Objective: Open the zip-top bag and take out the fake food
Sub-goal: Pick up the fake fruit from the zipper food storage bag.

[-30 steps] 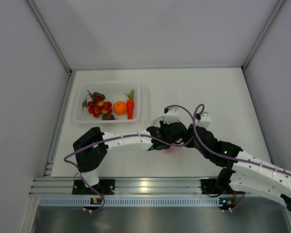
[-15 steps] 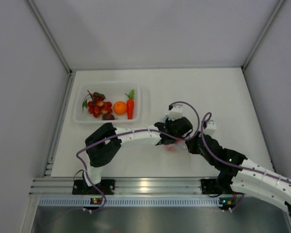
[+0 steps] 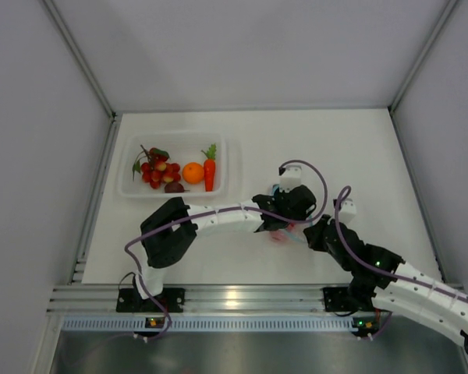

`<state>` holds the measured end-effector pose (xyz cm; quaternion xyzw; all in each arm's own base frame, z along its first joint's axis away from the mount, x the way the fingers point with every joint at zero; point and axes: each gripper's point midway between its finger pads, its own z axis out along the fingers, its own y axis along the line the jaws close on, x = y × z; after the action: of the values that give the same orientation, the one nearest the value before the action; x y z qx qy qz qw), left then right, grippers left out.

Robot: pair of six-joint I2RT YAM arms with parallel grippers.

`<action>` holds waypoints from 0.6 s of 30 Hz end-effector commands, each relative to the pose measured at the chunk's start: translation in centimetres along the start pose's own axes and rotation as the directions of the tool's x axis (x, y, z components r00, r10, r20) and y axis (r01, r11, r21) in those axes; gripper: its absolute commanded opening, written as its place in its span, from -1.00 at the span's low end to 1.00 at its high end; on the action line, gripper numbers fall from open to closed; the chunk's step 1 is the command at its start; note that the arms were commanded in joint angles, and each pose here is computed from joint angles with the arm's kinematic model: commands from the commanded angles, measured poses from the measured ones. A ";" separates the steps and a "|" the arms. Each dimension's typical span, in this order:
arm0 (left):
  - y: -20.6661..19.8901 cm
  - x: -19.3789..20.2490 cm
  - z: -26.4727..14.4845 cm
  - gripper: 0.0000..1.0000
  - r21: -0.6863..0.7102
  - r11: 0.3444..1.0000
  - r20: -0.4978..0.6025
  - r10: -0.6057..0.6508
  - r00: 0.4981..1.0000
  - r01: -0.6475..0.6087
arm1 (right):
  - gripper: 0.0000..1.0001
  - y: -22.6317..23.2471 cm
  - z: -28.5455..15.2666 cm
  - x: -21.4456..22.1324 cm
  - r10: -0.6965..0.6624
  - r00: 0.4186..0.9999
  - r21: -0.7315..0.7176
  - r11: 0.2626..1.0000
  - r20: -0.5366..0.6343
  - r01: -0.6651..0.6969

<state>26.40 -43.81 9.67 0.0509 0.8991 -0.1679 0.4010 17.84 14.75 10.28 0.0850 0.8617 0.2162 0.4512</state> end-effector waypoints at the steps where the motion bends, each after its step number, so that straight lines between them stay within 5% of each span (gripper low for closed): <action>1: -2.5 -0.2 1.0 0.10 0.056 0.997 0.016 -0.051 0.999 0.050 | -1.00 -0.7 -0.2 -0.4 0.020 1.000 0.020 1.000 0.020 -0.021; 18: -1.1 6.3 6.2 0.46 -0.029 0.997 -0.125 0.074 0.989 -0.078 | -1.00 -0.6 -1.0 -1.1 0.039 0.998 -0.007 0.999 0.046 -0.039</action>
<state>27.51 -48.22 5.62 0.0628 0.9038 -0.1707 0.3875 17.70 13.61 11.25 0.0985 0.8496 0.2220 0.4682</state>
